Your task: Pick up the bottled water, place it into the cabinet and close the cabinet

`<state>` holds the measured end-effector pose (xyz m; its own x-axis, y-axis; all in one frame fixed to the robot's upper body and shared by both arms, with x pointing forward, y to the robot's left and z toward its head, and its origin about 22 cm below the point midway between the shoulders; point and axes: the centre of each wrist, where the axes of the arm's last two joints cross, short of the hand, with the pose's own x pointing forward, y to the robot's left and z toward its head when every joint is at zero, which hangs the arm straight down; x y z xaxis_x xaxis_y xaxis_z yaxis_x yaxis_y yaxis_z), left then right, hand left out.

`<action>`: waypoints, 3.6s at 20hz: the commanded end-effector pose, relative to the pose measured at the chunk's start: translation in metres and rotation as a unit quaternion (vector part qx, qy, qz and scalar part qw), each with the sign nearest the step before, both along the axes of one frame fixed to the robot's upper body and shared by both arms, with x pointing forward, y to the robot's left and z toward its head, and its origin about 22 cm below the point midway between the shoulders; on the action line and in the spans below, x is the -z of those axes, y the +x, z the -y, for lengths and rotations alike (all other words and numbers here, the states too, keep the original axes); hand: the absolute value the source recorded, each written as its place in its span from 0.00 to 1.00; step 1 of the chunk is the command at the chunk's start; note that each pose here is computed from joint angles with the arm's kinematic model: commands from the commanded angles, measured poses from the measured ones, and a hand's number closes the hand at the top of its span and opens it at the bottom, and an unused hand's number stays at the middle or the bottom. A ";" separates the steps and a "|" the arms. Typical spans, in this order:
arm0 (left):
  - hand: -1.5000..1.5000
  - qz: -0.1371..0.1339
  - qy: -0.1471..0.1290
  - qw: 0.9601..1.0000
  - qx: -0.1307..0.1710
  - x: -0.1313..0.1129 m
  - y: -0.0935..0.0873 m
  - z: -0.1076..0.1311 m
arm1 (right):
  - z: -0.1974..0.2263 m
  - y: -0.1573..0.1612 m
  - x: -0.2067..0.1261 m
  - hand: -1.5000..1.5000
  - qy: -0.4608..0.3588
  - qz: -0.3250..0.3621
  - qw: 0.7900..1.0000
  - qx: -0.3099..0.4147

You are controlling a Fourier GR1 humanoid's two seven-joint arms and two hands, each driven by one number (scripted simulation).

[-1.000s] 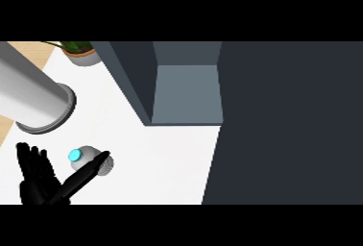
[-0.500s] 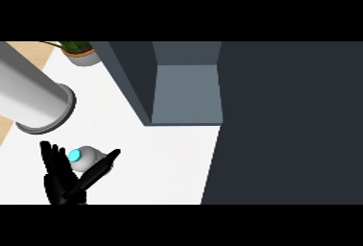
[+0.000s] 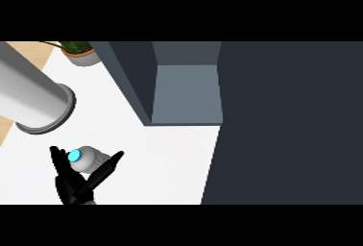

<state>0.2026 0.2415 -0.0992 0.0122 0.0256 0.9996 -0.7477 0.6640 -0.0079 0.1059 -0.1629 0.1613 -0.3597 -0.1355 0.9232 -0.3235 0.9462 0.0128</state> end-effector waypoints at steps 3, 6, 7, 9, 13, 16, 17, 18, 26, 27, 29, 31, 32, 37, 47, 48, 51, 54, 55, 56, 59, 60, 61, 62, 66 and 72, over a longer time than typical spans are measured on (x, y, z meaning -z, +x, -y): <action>0.00 -0.004 -0.007 1.000 -0.003 0.014 -0.002 0.003 | 0.011 -0.025 -0.019 0.00 -0.016 0.026 0.999 0.012; 0.00 -0.002 -0.006 1.000 -0.020 0.031 0.001 -0.006 | 0.010 -0.016 -0.011 0.00 -0.019 0.026 0.999 0.011; 0.00 0.005 0.000 1.000 -0.008 0.025 0.002 0.004 | 0.009 -0.012 -0.023 0.00 -0.016 0.033 0.999 0.010; 0.00 0.005 -0.008 1.000 -0.019 0.040 0.001 0.006 | 0.009 -0.021 -0.021 0.00 -0.007 0.030 0.999 0.010; 0.00 0.047 -0.013 0.999 -0.009 0.040 -0.005 0.000 | 0.006 -0.014 -0.009 0.00 -0.014 0.025 1.000 0.014; 0.00 0.049 -0.015 0.999 -0.007 0.042 -0.001 0.014 | 0.010 -0.025 -0.026 0.00 -0.011 0.025 1.000 0.007; 0.00 0.054 -0.030 0.998 0.004 0.050 -0.014 0.018 | 0.000 -0.009 -0.010 0.00 -0.016 0.022 1.000 0.015; 0.00 0.066 -0.028 0.997 0.001 0.055 -0.028 -0.009 | 0.007 -0.027 -0.019 0.00 -0.011 0.017 1.000 0.004; 1.00 0.093 -0.057 0.994 0.005 0.054 0.004 0.015 | 0.010 -0.022 -0.018 0.00 -0.017 0.025 1.000 0.008; 1.00 0.098 -0.055 0.994 0.011 0.053 -0.008 0.005 | 0.003 -0.020 -0.020 0.00 -0.016 0.013 1.000 0.021; 1.00 0.112 -0.061 0.992 0.006 0.051 0.011 0.001 | 0.007 -0.024 -0.030 0.00 -0.008 0.023 0.999 0.024; 1.00 0.128 -0.064 0.990 0.019 0.047 0.013 0.013 | 0.006 -0.028 -0.020 0.00 -0.013 0.024 1.000 0.009; 1.00 0.129 -0.072 0.989 0.012 0.055 0.004 0.002 | 0.008 -0.021 -0.023 0.00 -0.014 0.024 1.000 0.013; 1.00 0.160 -0.073 0.983 0.048 0.042 0.013 0.018 | 0.012 -0.017 -0.015 0.00 -0.023 0.032 0.999 0.014; 1.00 0.152 -0.083 0.917 0.359 0.026 0.015 0.020 | 0.015 -0.016 -0.023 0.00 -0.018 0.021 1.000 0.014; 1.00 0.153 -0.088 0.913 0.368 0.027 0.000 0.018 | 0.007 -0.020 -0.022 0.00 -0.008 0.026 1.000 0.010; 1.00 0.154 -0.081 0.909 0.379 0.000 0.015 0.027 | 0.006 -0.015 -0.022 0.00 -0.015 0.036 0.999 0.017; 1.00 0.167 -0.121 0.901 0.381 -0.024 0.019 0.043 | 0.004 -0.007 -0.014 0.00 -0.011 0.017 1.000 0.019; 1.00 0.159 -0.119 0.897 0.394 -0.019 0.020 0.036 | 0.009 -0.016 -0.020 0.00 -0.016 0.022 1.000 0.006; 1.00 0.168 -0.118 0.901 0.381 -0.031 0.012 0.034 | 0.007 -0.018 -0.012 0.00 -0.015 0.022 1.000 0.013; 1.00 0.164 -0.117 0.900 0.387 -0.030 0.000 0.055 | 0.003 -0.028 -0.015 0.00 -0.014 0.022 1.000 0.007; 1.00 0.170 -0.107 0.902 0.382 -0.036 0.021 0.043 | 0.006 -0.027 -0.022 0.00 -0.012 0.018 1.000 0.013; 1.00 0.174 -0.101 0.901 0.384 -0.053 0.021 0.050 | 0.011 -0.027 -0.024 0.00 -0.014 0.023 0.999 0.021; 1.00 0.169 -0.093 0.899 0.392 -0.067 0.026 0.051 | 0.003 -0.014 -0.011 0.00 -0.014 0.021 1.000 0.015; 1.00 0.171 -0.087 0.899 0.394 -0.087 0.031 0.086 | 0.008 -0.023 -0.024 0.00 -0.010 0.021 1.000 0.017; 1.00 0.182 -0.070 0.892 0.408 -0.098 0.059 0.103 | 0.006 -0.021 -0.021 0.00 -0.003 0.016 1.000 0.018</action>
